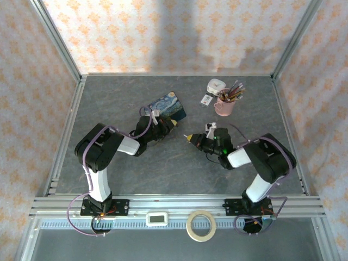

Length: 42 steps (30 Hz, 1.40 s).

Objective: Unlock a padlock with a key

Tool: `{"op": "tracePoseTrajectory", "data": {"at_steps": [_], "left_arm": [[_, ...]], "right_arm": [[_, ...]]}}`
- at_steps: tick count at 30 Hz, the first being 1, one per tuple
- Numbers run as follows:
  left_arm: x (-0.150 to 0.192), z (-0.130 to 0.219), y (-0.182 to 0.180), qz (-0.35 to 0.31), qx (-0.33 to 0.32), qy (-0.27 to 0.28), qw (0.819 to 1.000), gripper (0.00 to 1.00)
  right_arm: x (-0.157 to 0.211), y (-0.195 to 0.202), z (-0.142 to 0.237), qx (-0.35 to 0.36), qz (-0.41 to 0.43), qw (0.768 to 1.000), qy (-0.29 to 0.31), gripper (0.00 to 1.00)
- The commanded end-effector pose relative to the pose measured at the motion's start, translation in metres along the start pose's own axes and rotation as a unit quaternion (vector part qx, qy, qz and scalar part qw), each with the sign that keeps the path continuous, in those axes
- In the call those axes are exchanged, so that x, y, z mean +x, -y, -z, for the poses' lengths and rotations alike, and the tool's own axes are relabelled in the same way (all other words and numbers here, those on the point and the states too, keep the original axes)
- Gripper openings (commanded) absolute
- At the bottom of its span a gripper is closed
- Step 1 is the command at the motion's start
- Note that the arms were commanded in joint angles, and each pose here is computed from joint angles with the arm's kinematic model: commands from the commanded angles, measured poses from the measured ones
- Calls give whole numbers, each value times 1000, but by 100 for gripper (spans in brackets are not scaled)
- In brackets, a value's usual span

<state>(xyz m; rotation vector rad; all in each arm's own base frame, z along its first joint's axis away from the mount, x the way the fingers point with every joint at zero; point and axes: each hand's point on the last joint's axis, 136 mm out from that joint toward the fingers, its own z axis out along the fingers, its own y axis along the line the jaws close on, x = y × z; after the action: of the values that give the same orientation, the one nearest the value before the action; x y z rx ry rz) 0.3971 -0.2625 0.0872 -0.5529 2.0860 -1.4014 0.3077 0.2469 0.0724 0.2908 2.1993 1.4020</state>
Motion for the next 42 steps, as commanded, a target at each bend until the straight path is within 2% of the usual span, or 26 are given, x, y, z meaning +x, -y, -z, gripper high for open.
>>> {"op": "tracePoseTrajectory", "data": {"at_steps": [1,19,42], "left_arm": [[-2,8,35,18,65,-2,998,0],[4,9,39,18,72,-5,997,0],[3,7,36,14,63,-1,998,0]], "right_arm": [[-15,-32,-10,-58,14,998,17,0],[-30,-36,-36,-88,3,996,28,0],[-21,-43,-23,-98,6,995,15,0]]}}
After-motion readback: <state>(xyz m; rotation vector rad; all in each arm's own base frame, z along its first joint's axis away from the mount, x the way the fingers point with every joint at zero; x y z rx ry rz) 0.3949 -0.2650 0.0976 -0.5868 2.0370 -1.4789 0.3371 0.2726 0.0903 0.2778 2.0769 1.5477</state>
